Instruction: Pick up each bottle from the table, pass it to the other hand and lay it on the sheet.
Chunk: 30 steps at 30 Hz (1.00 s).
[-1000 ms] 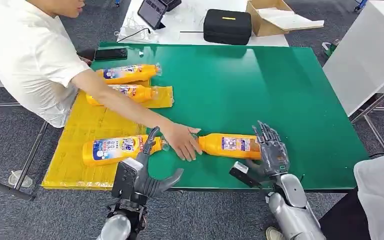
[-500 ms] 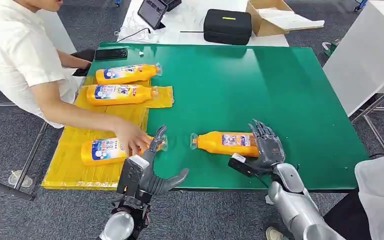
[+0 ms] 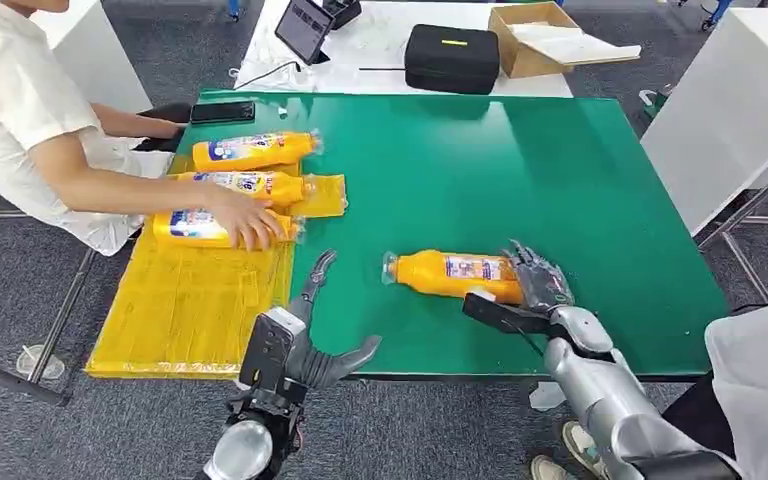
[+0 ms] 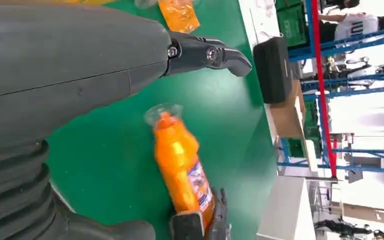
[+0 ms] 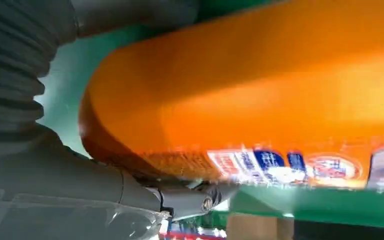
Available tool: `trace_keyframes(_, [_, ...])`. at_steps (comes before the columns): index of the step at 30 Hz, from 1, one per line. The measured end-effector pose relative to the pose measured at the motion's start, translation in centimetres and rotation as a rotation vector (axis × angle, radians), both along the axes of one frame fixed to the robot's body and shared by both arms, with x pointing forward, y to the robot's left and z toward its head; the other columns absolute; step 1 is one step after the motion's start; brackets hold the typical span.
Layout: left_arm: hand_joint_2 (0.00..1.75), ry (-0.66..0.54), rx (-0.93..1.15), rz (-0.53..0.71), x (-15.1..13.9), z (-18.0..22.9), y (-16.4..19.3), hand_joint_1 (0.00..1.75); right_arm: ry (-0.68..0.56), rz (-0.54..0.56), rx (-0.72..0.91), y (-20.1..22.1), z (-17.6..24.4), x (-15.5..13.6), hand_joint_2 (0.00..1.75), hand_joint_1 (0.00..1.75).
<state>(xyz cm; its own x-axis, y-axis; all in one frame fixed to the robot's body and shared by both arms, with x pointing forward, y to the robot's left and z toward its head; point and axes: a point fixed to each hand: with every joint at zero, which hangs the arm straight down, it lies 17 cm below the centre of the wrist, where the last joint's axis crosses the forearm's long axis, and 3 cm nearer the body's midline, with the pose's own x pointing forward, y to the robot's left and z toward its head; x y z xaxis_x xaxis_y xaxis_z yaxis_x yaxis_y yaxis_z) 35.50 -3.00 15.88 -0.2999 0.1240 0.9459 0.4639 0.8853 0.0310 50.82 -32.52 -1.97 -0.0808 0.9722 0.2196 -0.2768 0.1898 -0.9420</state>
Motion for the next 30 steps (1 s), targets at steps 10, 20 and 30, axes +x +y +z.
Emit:
trace_keyframes(10, [1.75,0.000,-0.002,-0.004,0.0,0.0,-0.2,0.00,0.065,0.019,0.145,0.3,-0.3,-0.4,1.75,1.75])
trace_keyframes(20, [1.75,-0.005,-0.005,-0.007,-0.1,0.1,-0.2,0.00,0.084,0.015,0.250,0.6,-0.5,-0.9,1.75,1.75])
trace_keyframes(30, [1.75,-0.007,-0.007,-0.007,-0.1,0.1,-0.2,0.00,0.076,0.013,0.284,0.7,-0.4,-1.1,1.75,1.75])
